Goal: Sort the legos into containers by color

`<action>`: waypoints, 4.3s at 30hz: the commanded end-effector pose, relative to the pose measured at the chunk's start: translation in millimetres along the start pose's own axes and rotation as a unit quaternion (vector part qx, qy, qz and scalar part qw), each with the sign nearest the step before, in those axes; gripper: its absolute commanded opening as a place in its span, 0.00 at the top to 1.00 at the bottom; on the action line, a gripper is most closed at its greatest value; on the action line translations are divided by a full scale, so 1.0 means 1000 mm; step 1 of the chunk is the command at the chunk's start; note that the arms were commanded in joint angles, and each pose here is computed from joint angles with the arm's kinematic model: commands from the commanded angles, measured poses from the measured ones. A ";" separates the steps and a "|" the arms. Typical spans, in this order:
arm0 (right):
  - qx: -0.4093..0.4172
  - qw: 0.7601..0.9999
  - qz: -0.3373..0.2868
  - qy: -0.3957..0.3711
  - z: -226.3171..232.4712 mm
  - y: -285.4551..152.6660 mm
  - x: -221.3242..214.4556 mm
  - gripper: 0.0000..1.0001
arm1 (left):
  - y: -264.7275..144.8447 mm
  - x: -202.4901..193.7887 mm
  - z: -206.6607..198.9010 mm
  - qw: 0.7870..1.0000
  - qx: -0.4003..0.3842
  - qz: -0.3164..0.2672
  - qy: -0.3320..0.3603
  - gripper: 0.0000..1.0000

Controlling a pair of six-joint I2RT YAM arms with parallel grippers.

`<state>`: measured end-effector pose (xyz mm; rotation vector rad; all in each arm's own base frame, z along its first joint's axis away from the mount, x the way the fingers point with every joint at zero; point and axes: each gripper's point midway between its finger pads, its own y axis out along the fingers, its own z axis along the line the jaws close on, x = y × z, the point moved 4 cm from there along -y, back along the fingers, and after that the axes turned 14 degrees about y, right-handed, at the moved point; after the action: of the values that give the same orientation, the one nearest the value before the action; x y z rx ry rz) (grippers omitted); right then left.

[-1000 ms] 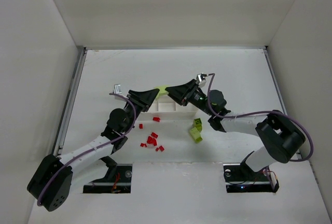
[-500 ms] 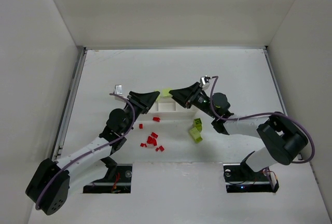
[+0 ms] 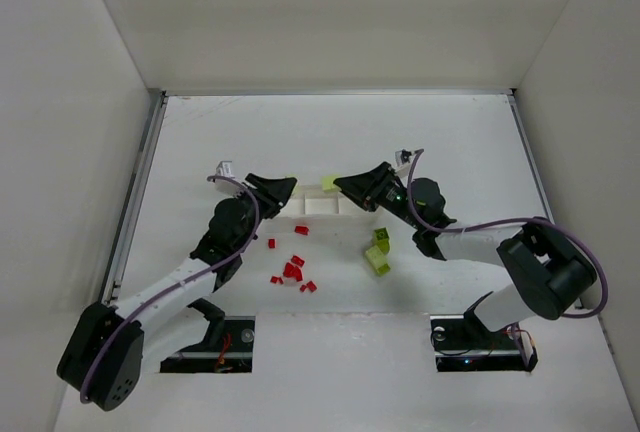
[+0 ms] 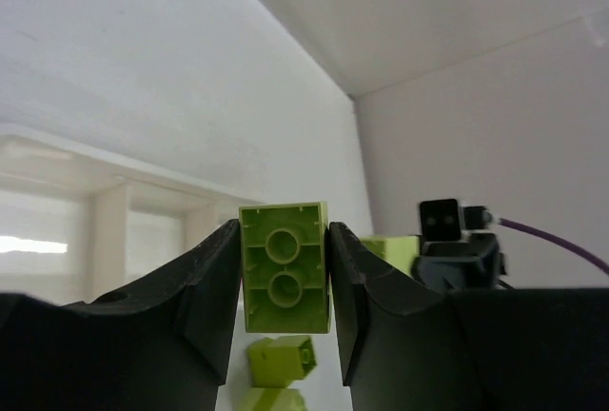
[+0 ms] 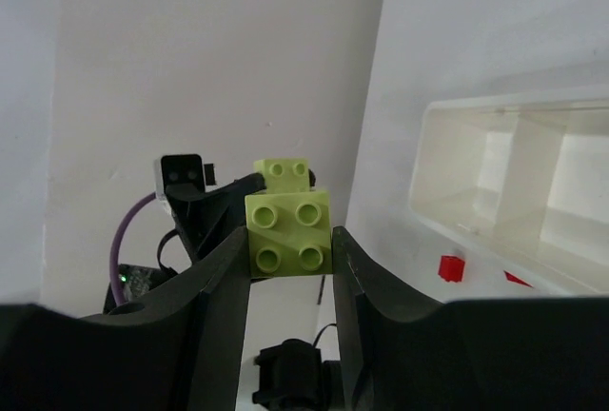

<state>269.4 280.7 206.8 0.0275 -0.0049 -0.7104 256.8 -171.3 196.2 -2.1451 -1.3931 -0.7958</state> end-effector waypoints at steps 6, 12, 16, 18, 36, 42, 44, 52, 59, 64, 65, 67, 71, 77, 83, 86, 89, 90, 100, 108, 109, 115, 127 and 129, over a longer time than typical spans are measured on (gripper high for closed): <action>0.000 0.998 -0.022 -0.063 0.010 -0.005 0.004 0.81 | 0.052 -0.004 0.027 0.988 0.109 0.030 0.108 0.74; -0.010 0.996 -0.027 -0.084 0.010 -0.009 0.003 0.81 | 0.063 -0.017 0.049 0.978 0.160 0.051 0.124 0.72; -0.016 0.996 -0.030 -0.085 0.010 -0.009 0.004 0.81 | 0.058 -0.019 0.056 0.974 0.179 0.051 0.130 0.64; -0.015 0.996 -0.030 -0.087 0.010 -0.009 0.004 0.81 | 0.055 -0.018 0.054 0.974 0.177 0.051 0.130 0.58; 0.037 0.999 0.008 -0.030 0.032 0.021 -0.015 0.80 | -0.003 -0.016 -0.037 0.997 -0.035 -0.001 -0.075 0.35; 0.047 0.998 0.024 -0.017 0.035 0.028 -0.026 0.80 | -0.002 -0.018 -0.041 0.993 -0.056 0.003 -0.100 0.34; 0.048 0.998 0.030 -0.008 0.034 0.031 -0.030 0.80 | -0.002 -0.016 -0.043 0.991 -0.070 -0.007 -0.110 0.35; 0.074 0.995 0.049 0.036 0.036 0.032 -0.036 0.80 | 0.001 -0.009 -0.050 0.986 -0.097 -0.033 -0.131 0.56; 0.083 0.994 0.045 0.049 0.034 0.028 -0.036 0.80 | -0.002 -0.001 -0.051 0.987 -0.094 -0.048 -0.125 0.67; 0.084 0.994 0.046 0.052 0.033 0.028 -0.036 0.80 | -0.004 0.006 -0.050 0.987 -0.095 -0.055 -0.117 0.75; 0.082 0.994 0.043 0.052 0.032 0.028 -0.034 0.80 | -0.006 0.007 -0.049 0.987 -0.095 -0.057 -0.113 0.76; 0.080 0.995 0.037 0.053 0.030 0.025 -0.029 0.80 | -0.009 0.010 -0.046 0.988 -0.091 -0.062 -0.104 0.78; 0.079 0.995 0.030 0.043 0.030 0.019 -0.023 0.80 | -0.012 0.015 -0.032 0.993 -0.063 -0.063 -0.073 0.80; 0.045 0.999 0.020 0.023 0.013 0.017 -0.020 0.81 | -0.025 0.018 -0.008 0.997 -0.022 -0.067 -0.025 0.80; -0.041 0.998 0.010 -0.039 -0.015 0.041 -0.023 0.80 | -0.035 0.021 0.005 0.998 0.019 -0.058 0.029 0.80; -0.089 0.993 0.006 -0.081 -0.028 0.055 -0.030 0.80 | -0.037 0.021 0.011 0.996 0.044 -0.047 0.060 0.80; -0.126 0.984 -0.003 -0.124 -0.038 0.068 -0.033 0.79 | -0.038 0.019 0.018 0.994 0.065 -0.033 0.084 0.80; -0.137 0.981 -0.004 -0.137 -0.041 0.072 -0.034 0.79 | -0.039 0.018 0.020 0.993 0.071 -0.032 0.088 0.80; -0.191 0.963 -0.006 -0.191 -0.058 0.103 -0.039 0.75 | -0.038 0.021 0.029 0.989 0.098 -0.030 0.111 0.78; -0.184 0.965 0.000 -0.189 -0.053 0.115 -0.043 0.58 | -0.033 0.022 0.029 0.987 0.103 -0.029 0.119 0.78; -0.181 0.965 0.000 -0.190 -0.050 0.115 -0.043 0.57 | -0.032 0.022 0.029 0.987 0.104 -0.029 0.120 0.78; -0.172 0.967 -0.001 -0.186 -0.044 0.109 -0.043 0.50 | -0.025 0.021 0.026 0.987 0.101 -0.032 0.120 0.78; -0.153 0.964 -0.037 -0.212 -0.027 0.052 -0.025 0.72 | 0.001 0.007 0.028 0.981 0.116 0.003 0.155 0.77; -0.156 0.957 -0.051 -0.238 -0.023 0.030 -0.020 0.72 | 0.008 0.000 0.030 0.977 0.124 0.018 0.172 0.77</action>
<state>273.7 337.4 149.4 -0.5159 -0.2452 -0.7175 257.5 -145.1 151.9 -1.7610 -1.1712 -0.7989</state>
